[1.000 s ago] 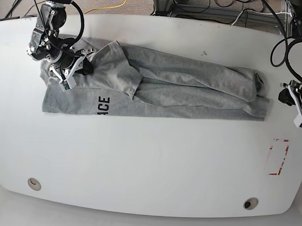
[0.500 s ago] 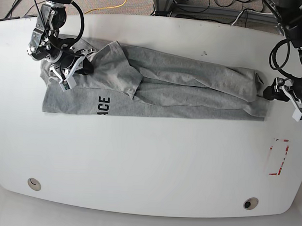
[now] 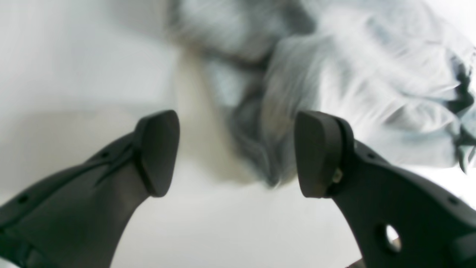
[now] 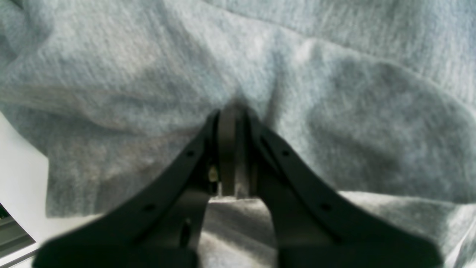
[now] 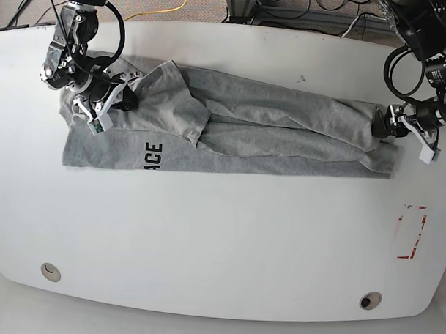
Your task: Layout the t-shirt on the table in an organized manner, then fold the t-shirt properly
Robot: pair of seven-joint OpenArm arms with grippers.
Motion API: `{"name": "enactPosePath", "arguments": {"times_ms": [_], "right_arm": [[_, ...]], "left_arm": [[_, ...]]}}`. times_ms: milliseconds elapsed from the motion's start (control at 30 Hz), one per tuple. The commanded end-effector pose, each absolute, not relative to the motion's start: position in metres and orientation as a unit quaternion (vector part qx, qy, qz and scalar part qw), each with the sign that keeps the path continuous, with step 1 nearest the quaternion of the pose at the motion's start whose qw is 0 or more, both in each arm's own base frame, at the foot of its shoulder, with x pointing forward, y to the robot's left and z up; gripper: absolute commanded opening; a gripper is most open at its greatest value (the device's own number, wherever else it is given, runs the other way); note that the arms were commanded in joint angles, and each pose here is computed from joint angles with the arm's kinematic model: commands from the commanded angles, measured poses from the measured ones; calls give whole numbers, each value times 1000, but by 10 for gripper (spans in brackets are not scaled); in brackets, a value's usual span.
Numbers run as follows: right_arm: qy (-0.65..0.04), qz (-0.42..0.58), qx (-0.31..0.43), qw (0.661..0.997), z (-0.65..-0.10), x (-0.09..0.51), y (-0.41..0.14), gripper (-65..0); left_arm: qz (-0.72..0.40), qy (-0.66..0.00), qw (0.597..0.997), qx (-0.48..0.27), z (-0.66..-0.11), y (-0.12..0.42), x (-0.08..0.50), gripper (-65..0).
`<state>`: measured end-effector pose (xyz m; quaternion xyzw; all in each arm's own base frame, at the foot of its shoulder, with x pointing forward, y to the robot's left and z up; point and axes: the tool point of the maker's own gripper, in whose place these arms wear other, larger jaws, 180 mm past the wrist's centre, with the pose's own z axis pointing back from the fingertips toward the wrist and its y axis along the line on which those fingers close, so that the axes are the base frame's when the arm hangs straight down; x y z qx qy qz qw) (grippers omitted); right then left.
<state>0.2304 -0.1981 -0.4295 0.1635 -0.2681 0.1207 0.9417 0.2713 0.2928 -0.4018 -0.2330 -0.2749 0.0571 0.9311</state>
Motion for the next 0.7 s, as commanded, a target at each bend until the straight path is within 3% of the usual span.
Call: {"name": "enactPosePath", "arguments": {"times_ms": [0,667], "right_arm": [[-236,129,137,953,-437,221,-210,-601],[-235,128,137,954,-437,221,-210,-601]], "left_arm": [[54,-280,929,-236,-400,287,275,-197],[36,-335,908,-249,-385,268,309,-199]]}}
